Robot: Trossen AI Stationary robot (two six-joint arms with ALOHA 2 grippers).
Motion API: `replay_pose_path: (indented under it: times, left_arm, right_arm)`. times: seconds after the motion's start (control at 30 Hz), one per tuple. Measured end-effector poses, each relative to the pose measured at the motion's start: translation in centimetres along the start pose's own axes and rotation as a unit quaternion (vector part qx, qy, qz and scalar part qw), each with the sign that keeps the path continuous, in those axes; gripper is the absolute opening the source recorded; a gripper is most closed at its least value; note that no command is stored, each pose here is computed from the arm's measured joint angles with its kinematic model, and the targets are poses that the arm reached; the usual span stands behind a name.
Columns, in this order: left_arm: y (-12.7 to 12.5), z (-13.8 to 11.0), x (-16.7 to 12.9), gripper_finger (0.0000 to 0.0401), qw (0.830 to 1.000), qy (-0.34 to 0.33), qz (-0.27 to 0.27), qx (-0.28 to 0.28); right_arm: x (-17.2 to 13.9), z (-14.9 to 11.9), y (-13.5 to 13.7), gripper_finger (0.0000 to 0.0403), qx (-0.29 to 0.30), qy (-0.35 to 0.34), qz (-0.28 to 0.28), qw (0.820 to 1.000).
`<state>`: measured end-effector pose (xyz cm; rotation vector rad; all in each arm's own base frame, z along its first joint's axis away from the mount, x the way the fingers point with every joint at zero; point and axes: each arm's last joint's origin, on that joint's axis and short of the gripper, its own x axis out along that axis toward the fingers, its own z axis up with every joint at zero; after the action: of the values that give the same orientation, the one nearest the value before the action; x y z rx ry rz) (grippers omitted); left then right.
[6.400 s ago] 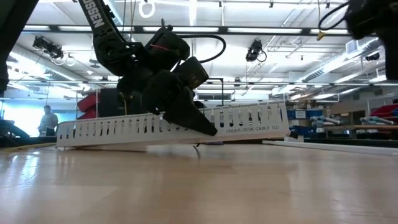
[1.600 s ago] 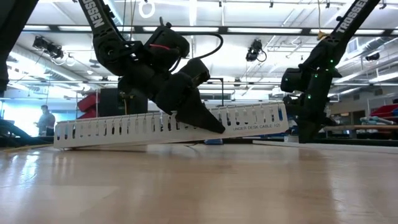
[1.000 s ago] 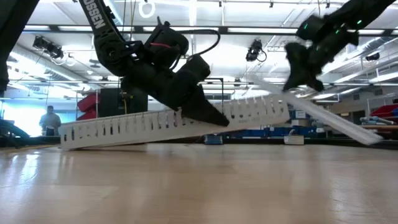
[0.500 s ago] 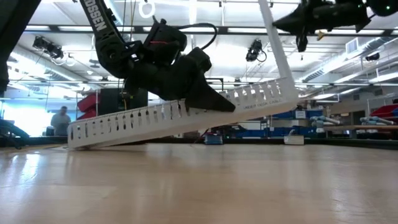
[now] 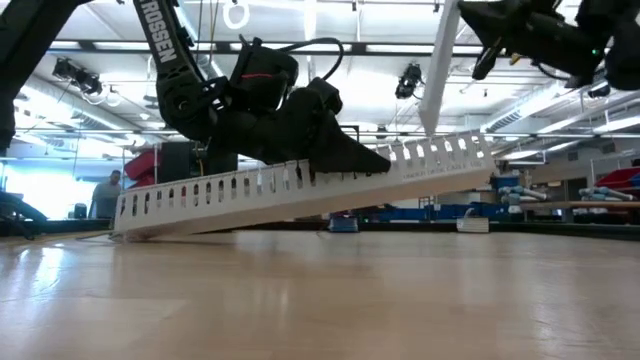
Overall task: Ziptie cables
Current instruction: Close the white cable duct
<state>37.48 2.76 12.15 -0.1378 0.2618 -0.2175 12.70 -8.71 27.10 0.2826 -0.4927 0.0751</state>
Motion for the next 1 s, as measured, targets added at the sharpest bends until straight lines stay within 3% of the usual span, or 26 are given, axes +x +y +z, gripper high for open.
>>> replay_pose_path:
  times: [0.17,0.6,0.73,1.0]
  left_arm:
    - [0.0,0.0,0.0,0.0243,1.000,0.002,0.002,-0.001]
    - [0.4,-1.4,-0.1,0.0243,0.996,0.070,0.053,0.004]
    - [0.2,-1.2,-0.1,0.0243,0.997,0.062,0.040,0.006]
    - [0.3,-1.3,-0.1,0.0245,0.996,0.064,0.056,-0.007]
  right_arm:
    - [0.2,-1.9,0.2,0.0000,0.012,0.014,0.005,1.000]
    - [1.2,-0.9,1.1,0.0000,-0.013,-0.001,0.051,0.999]
    - [1.3,-1.7,0.9,0.0000,-0.040,0.014,0.050,0.998]
    - [1.9,-3.2,0.2,0.0000,-0.026,0.042,0.046,0.998]
